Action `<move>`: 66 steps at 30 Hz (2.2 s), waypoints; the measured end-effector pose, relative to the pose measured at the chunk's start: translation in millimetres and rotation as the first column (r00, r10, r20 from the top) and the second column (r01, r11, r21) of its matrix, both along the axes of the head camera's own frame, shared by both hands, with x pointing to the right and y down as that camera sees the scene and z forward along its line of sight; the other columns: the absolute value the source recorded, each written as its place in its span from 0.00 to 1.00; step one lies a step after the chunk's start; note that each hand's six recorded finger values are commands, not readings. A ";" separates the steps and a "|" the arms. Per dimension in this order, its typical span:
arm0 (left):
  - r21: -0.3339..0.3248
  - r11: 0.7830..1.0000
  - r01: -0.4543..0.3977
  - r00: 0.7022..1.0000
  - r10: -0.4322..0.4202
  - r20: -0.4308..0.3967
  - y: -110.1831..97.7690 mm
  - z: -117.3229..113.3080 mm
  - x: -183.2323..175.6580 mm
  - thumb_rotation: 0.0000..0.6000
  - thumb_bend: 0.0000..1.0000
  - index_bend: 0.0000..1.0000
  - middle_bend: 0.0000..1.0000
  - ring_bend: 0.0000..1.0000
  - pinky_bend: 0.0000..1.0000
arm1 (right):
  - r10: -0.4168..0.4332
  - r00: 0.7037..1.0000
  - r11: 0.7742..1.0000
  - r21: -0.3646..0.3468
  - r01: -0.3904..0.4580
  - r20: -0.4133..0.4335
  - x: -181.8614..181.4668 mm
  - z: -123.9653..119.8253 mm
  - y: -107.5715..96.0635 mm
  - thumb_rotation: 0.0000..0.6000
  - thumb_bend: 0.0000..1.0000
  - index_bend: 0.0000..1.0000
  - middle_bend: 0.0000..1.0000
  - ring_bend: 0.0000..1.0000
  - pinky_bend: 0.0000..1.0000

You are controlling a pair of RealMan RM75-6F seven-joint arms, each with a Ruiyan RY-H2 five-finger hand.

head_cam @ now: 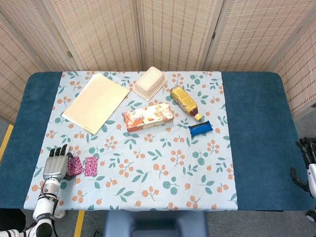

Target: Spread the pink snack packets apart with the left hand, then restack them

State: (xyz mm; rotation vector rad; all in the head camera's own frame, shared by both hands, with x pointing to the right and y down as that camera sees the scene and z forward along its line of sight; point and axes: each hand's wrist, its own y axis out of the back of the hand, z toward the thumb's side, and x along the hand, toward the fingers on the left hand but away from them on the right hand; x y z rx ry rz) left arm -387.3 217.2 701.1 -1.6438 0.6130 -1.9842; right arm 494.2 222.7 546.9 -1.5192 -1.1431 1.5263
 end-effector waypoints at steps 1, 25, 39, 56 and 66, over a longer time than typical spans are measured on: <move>0.000 1.000 -0.001 1.000 0.001 -0.001 -0.1 0.2 0.3 1.00 0.23 0.31 0.00 0.00 0.00 | 0.001 1.000 1.000 0.000 -0.001 0.000 -0.1 0.0 0.2 1.00 0.50 0.09 0.00 0.00 0.00; -0.032 0.999 -0.003 1.000 0.002 -0.002 6.8 1.9 1.2 1.00 0.23 0.17 0.00 0.00 0.00 | 0.002 1.000 1.000 -0.006 -0.002 -0.003 0.0 1.1 0.1 1.00 0.50 0.10 0.00 0.00 0.00; -0.005 0.995 -0.101 0.992 0.100 -0.081 3.7 -7.1 40.9 1.00 0.23 0.21 0.00 0.00 0.00 | 0.013 1.000 1.000 -0.005 -0.013 -0.007 3.7 -0.3 2.2 1.00 0.50 0.10 0.00 0.00 0.00; -0.034 0.989 -0.143 0.987 0.140 -0.075 5.7 5.8 61.4 1.00 0.23 0.22 0.00 0.00 0.00 | 0.025 1.000 1.000 -0.010 -0.025 -0.007 9.3 0.8 4.9 1.00 0.50 0.10 0.00 0.00 0.00; -0.039 0.990 -0.137 0.988 0.134 -0.073 4.0 9.4 61.8 1.00 0.23 0.23 0.00 0.00 0.00 | 0.029 1.000 1.000 -0.011 -0.029 -0.007 10.6 1.3 5.4 1.00 0.50 0.10 0.00 0.00 0.00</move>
